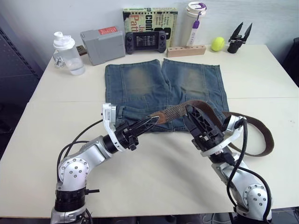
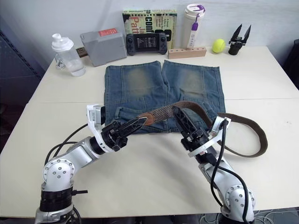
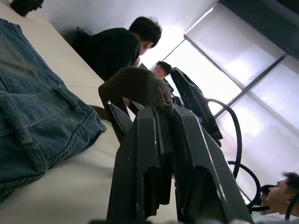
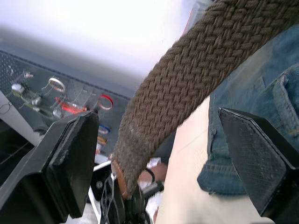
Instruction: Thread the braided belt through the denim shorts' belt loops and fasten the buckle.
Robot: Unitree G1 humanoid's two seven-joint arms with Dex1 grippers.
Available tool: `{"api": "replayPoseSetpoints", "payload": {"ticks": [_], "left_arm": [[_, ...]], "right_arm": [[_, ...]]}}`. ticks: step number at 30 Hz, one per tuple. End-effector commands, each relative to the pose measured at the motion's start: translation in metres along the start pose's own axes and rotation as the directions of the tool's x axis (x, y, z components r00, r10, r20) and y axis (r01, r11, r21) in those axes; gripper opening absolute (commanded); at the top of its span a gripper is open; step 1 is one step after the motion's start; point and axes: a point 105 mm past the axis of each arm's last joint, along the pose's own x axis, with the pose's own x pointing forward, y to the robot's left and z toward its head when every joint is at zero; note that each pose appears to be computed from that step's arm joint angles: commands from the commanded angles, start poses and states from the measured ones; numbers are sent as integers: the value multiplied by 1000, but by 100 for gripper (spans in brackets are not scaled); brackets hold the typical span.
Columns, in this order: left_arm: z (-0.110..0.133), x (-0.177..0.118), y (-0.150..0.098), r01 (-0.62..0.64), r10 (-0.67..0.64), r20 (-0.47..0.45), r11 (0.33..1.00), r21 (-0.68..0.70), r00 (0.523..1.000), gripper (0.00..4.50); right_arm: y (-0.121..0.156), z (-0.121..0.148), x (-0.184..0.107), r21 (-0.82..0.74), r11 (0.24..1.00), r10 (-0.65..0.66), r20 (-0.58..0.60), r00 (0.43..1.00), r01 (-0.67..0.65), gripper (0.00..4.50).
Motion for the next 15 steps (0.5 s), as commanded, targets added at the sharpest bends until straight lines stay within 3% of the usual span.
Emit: {"api": "replayPoseSetpoints", "payload": {"ticks": [1, 4, 11, 12, 15], "left_arm": [[6, 2, -12, 49, -49, 4, 998, 33, 999, 0], [5, 2, -12, 50, -50, -7, 998, 36, 999, 0], [2, 2, -12, 43, -42, -28, 998, 42, 999, 0], [1, 2, -12, 42, -41, -33, 998, 43, 999, 0], [-1, 1, -9, 25, -22, -55, 998, 61, 998, 0]], "right_arm": [[5, 4, 3, -15, 1000, 24, 24, 999, -24, 439], [5, 4, 4, -15, 999, 31, 27, 999, -30, 366], [9, 6, 5, -19, 998, 58, 43, 997, -58, 34], [10, 6, 4, -21, 998, 64, 43, 997, -63, 8], [12, 7, 4, -22, 997, 76, 48, 996, -75, 8]]}}
